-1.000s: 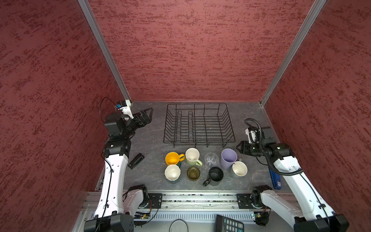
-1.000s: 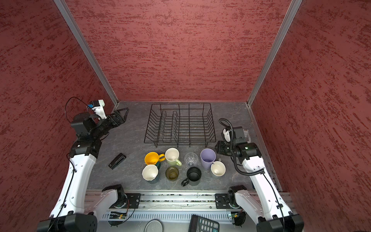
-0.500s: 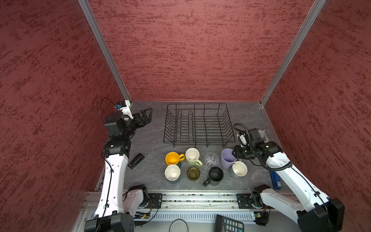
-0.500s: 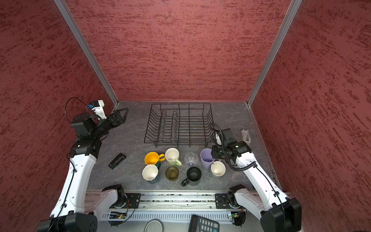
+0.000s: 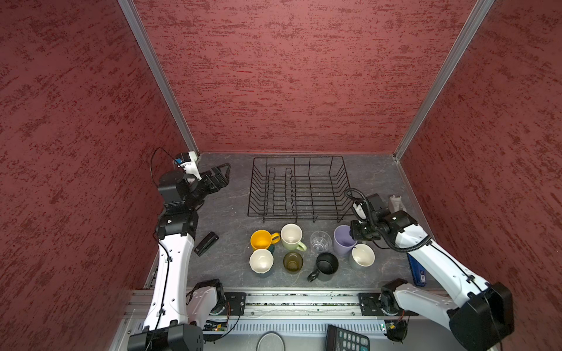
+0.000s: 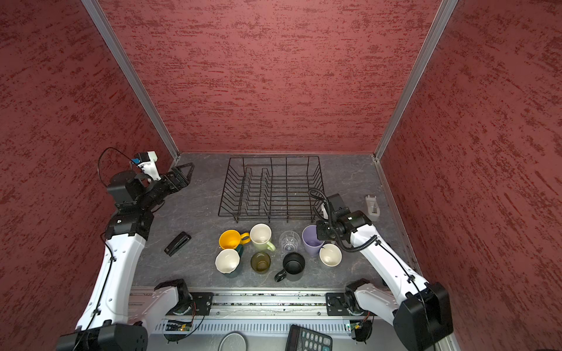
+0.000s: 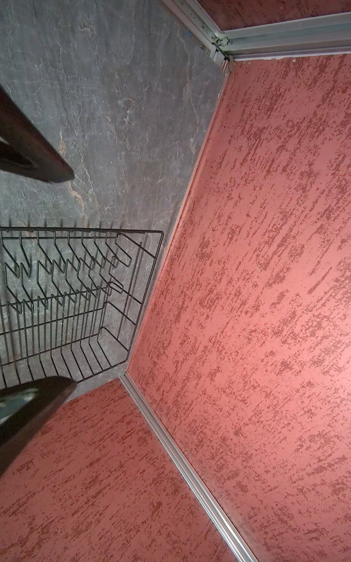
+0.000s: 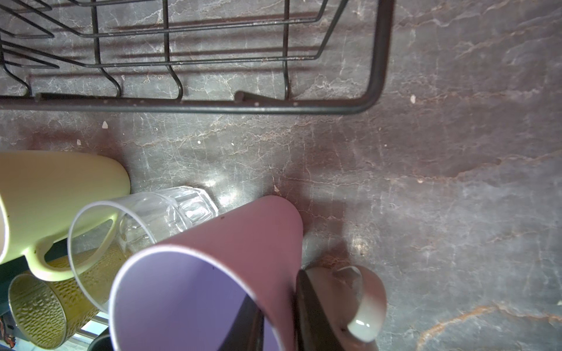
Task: Load cups into a dish rack
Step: Pick up the cup from the middle-right of the table.
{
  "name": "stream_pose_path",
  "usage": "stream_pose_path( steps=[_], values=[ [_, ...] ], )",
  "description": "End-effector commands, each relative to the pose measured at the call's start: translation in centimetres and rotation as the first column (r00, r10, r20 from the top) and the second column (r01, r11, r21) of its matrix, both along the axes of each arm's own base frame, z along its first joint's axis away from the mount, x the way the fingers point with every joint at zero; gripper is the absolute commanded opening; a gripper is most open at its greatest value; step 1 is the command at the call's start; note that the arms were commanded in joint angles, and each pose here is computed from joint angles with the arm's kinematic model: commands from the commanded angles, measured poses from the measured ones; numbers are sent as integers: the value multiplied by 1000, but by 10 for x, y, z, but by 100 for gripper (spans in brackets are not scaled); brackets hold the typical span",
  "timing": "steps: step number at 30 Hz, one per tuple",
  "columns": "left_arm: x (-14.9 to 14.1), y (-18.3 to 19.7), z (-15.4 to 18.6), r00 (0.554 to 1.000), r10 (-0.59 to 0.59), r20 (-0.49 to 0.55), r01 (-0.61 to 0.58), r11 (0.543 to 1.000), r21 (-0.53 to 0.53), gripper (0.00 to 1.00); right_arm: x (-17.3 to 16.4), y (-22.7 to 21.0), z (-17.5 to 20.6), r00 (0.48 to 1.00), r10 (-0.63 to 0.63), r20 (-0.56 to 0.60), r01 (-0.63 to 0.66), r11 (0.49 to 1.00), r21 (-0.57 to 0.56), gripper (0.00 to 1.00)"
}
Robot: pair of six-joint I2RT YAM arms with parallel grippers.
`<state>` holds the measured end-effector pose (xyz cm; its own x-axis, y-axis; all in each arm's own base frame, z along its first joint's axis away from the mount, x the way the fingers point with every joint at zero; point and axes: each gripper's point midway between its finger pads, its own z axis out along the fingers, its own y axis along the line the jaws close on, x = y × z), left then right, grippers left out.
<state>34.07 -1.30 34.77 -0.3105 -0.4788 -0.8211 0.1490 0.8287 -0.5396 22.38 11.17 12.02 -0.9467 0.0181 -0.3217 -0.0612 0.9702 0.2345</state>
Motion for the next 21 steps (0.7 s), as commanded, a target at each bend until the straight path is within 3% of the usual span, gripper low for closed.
stream_pose_path(
  steps=[1, 10, 21],
  values=[
    [-2, 3, 0, 1000, 12, 10, -12, 1000, 14, 100, 5, 0, 5, 1000, -6, 27, 7, 1000, -19, 15],
    [-2, 4, -1, 1000, 16, 8, -16, 1000, 14, 100, 2, -4, 16, 1000, 0, 20, 1, 997, -72, 1],
    [-2, 4, -1, 1000, 20, 6, -20, 1000, 15, 100, -9, -23, 44, 1000, -24, 8, 25, 985, -173, 0]
  ],
)
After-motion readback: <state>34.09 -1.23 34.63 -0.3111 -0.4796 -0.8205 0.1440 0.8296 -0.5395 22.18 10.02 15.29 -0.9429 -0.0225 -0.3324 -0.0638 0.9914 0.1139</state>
